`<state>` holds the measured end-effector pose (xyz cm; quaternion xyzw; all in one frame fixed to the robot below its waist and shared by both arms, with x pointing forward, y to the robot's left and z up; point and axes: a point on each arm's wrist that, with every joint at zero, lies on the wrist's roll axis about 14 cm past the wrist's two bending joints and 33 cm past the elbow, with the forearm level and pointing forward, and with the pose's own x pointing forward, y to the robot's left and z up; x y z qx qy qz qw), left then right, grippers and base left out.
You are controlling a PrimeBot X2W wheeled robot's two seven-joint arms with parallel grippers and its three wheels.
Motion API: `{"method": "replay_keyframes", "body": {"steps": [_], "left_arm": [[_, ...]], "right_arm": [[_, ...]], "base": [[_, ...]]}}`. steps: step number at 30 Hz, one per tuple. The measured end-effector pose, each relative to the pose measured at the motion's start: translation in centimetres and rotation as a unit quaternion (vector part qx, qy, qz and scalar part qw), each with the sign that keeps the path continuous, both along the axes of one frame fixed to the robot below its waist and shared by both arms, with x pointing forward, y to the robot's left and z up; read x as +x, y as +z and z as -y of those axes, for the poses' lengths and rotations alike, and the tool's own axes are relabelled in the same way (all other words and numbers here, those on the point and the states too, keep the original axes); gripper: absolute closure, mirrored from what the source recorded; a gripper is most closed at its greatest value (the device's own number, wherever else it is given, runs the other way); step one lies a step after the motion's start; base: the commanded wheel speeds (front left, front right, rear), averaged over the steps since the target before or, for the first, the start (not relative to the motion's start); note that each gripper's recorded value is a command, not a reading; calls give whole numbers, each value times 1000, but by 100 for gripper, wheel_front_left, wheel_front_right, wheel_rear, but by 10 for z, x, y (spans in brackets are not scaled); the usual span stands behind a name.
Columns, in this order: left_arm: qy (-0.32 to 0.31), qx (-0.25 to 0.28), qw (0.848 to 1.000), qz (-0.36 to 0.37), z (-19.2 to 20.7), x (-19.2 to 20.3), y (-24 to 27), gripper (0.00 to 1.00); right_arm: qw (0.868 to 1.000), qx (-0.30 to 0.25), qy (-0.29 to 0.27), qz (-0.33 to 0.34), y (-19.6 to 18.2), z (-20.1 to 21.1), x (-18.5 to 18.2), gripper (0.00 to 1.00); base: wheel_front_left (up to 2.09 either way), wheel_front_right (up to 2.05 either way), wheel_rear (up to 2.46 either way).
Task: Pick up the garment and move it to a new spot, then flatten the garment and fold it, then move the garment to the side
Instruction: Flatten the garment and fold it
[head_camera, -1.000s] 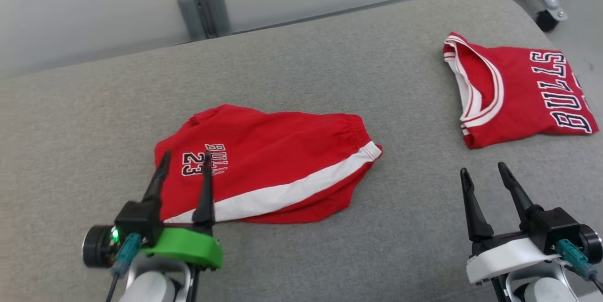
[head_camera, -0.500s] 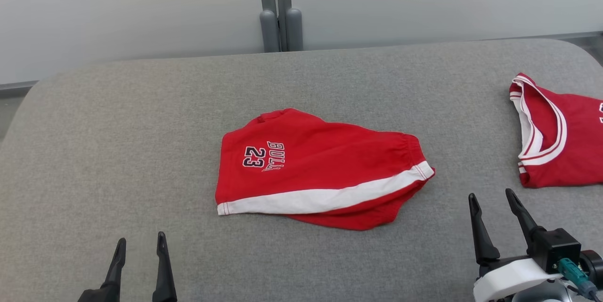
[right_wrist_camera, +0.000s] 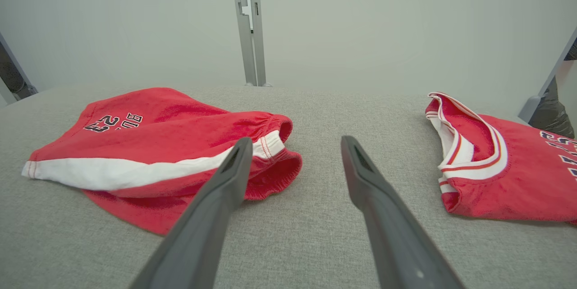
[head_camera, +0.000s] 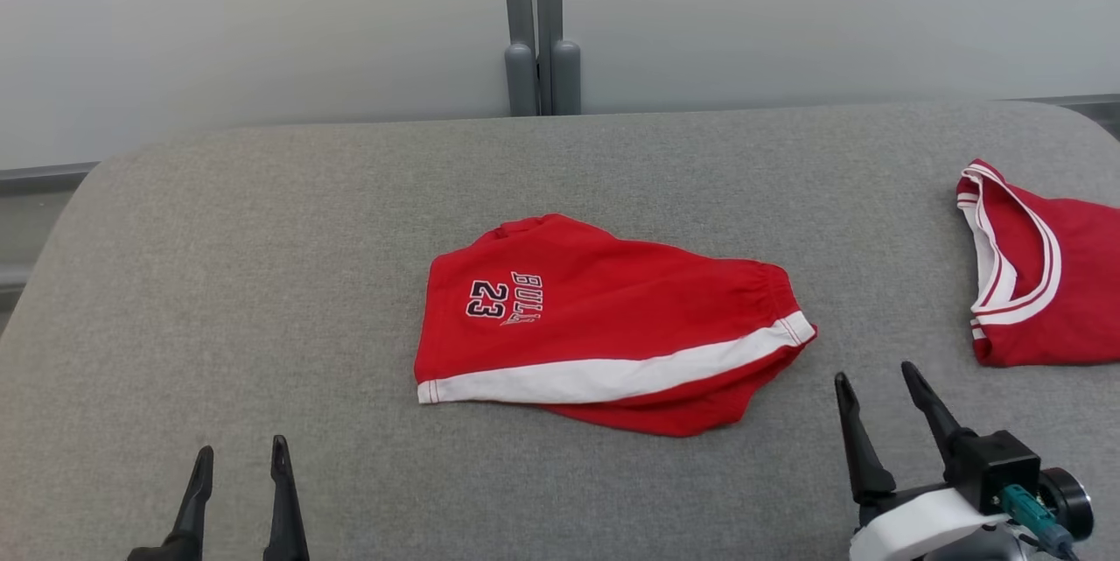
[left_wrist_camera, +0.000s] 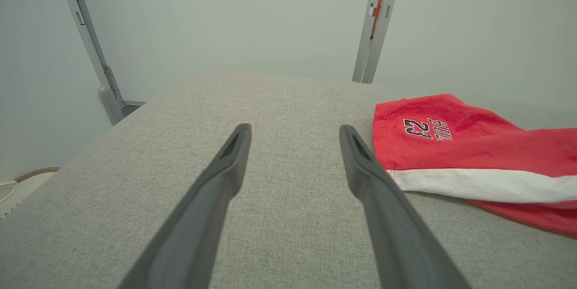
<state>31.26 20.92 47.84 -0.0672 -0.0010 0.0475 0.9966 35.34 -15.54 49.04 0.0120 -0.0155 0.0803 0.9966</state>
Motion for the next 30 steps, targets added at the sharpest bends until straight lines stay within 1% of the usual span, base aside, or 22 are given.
{"method": "replay_keyframes", "body": {"steps": [3, 5, 6, 7, 11, 13, 15, 16, 19, 24, 30], "left_arm": [[-17, -4, 1000, 0, 10, 8, -1, 0], [-43, -15, 999, -25, 27, 11, -17, 0], [-60, -18, 997, -54, 37, 11, -30, 0], [-76, -21, 994, -77, 47, 15, -39, 0], [-113, -23, 988, -106, 67, 45, -39, 0], [-127, -27, 980, -148, 76, 50, -54, 0], [-142, -22, 973, -180, 84, 54, -65, 0], [-146, -26, 970, -190, 86, 58, -68, 0], [-164, -16, 965, -206, 96, 68, -73, 0], [-172, -20, 956, -236, 101, 72, -87, 0], [-174, -27, 952, -251, 104, 78, -95, 0]], "right_arm": [[1000, 10, 22, -11, -6, -12, 5, 0], [998, 3, 46, -34, -17, -20, 9, 0], [997, -5, 59, -55, -23, -22, 14, 0], [994, -20, 74, -76, -25, -23, 22, 0], [981, -65, 116, -140, -28, -22, 41, 0], [975, -71, 129, -169, -30, -20, 46, 0], [968, -93, 138, -189, -31, -16, 51, 0], [965, -100, 143, -196, -32, -15, 53, 0], [960, -105, 157, -208, -35, -19, 59, 0], [951, -105, 178, -229, -45, -28, 58, 0], [949, -108, 186, -231, -48, -30, 61, 0]], "base": [[0, 0, 0], [0, 0, 0], [0, 0, 0], [0, 0, 0], [0, 0, 0], [0, 0, 0], [0, 0, 0], [0, 0, 0], [0, 0, 0], [0, 0, 0], [0, 0, 0]]}}
